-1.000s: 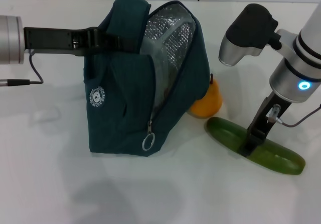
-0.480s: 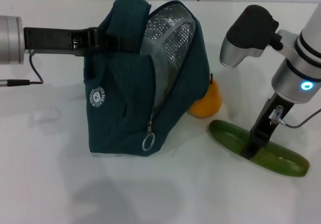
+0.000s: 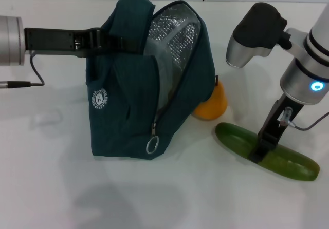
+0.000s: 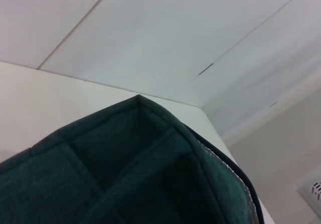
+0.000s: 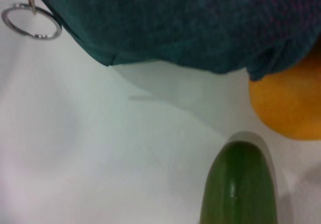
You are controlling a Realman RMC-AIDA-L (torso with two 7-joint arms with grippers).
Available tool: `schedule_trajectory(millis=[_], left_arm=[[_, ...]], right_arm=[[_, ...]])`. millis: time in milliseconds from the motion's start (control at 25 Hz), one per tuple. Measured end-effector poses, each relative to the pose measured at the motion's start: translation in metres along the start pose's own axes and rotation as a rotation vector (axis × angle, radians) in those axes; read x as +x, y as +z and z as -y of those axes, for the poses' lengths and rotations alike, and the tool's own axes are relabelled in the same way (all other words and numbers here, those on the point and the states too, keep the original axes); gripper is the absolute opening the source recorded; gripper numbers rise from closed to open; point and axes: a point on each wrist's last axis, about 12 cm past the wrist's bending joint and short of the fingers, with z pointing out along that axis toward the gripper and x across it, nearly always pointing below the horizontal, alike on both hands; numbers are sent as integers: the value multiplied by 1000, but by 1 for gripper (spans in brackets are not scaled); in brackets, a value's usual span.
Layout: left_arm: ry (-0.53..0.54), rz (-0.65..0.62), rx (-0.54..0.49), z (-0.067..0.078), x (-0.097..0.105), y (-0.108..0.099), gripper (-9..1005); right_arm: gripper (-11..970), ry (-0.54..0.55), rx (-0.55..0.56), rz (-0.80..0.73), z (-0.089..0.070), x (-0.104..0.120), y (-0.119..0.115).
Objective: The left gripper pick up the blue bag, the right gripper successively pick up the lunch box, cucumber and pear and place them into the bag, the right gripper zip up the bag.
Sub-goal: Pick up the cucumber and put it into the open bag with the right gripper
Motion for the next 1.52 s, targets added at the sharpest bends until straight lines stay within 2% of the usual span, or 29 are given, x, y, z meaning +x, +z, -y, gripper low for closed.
schedule_trajectory(millis=[840, 1520], left_arm=[[2, 7, 10, 1, -1, 0, 33], [2, 9, 10, 1, -1, 0, 33]], right_arm=[[608, -26, 65, -52, 3, 3, 8], [604, -26, 74, -46, 3, 4, 8]])
